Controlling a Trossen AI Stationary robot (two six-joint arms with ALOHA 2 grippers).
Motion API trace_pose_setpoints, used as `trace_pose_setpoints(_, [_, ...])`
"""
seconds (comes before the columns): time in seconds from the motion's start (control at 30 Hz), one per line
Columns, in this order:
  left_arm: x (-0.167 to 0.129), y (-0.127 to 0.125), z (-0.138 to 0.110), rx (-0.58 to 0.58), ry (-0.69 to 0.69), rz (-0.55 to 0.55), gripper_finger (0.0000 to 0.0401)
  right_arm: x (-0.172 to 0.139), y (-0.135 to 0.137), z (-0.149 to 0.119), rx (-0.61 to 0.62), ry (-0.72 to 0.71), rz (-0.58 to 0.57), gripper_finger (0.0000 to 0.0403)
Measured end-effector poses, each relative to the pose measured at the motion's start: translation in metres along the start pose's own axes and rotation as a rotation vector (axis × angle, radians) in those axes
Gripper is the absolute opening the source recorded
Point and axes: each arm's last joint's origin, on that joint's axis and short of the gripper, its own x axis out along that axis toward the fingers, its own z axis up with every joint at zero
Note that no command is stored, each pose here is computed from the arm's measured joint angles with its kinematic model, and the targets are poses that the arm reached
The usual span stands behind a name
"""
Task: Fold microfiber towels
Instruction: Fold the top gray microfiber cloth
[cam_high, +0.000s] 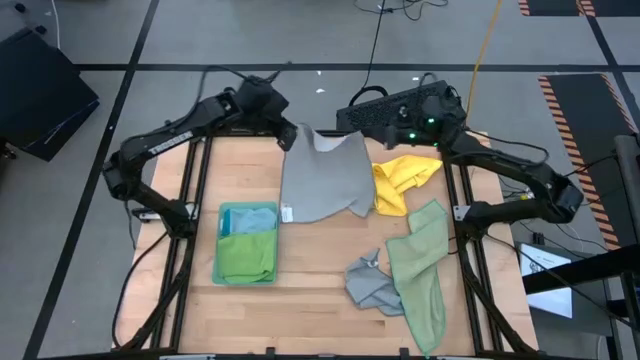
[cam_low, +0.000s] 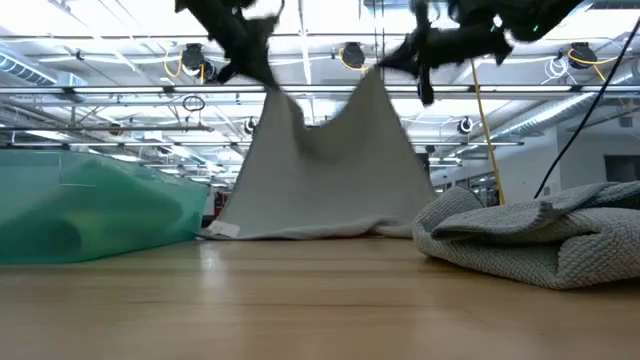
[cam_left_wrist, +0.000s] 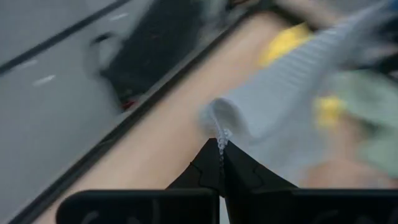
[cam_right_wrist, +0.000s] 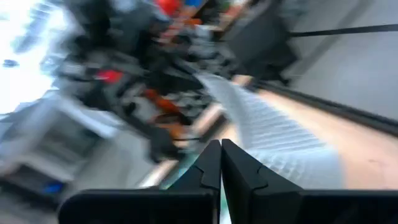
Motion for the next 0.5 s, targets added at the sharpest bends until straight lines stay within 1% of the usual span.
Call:
trace_pose_setpoints(0.1, [-0.032, -0.018, 0.011, -0.009, -0.088, -0.238, 0.0003, -0.014, 0.034, 0.01, 0.04, 0.016, 0.121, 0.0])
trace_pose_setpoints(0.2, [-0.066, -0.041, 0.019, -0.003, -0.166, -0.386, 0.0003, -0.031, 0.074, 0.017, 0.093, 0.035, 0.181, 0.0])
trace_pose_setpoints(0.3, [-0.103, -0.064, 0.026, 0.037, -0.227, -0.53, 0.0003, -0.053, 0.117, 0.027, 0.158, 0.039, 0.186, 0.0])
trace_pose_setpoints(0.4, [-0.133, -0.083, 0.033, 0.017, -0.257, -0.665, 0.0002, -0.072, 0.158, 0.037, 0.205, 0.06, 0.178, 0.0])
trace_pose_setpoints(0.47, [-0.147, -0.09, 0.037, 0.014, -0.273, -0.709, 0.0002, -0.08, 0.178, 0.045, 0.212, 0.074, 0.157, 0.0])
trace_pose_setpoints(0.5, [-0.15, -0.092, 0.038, 0.02, -0.284, -0.713, 0.0003, -0.083, 0.184, 0.047, 0.209, 0.092, 0.135, 0.0])
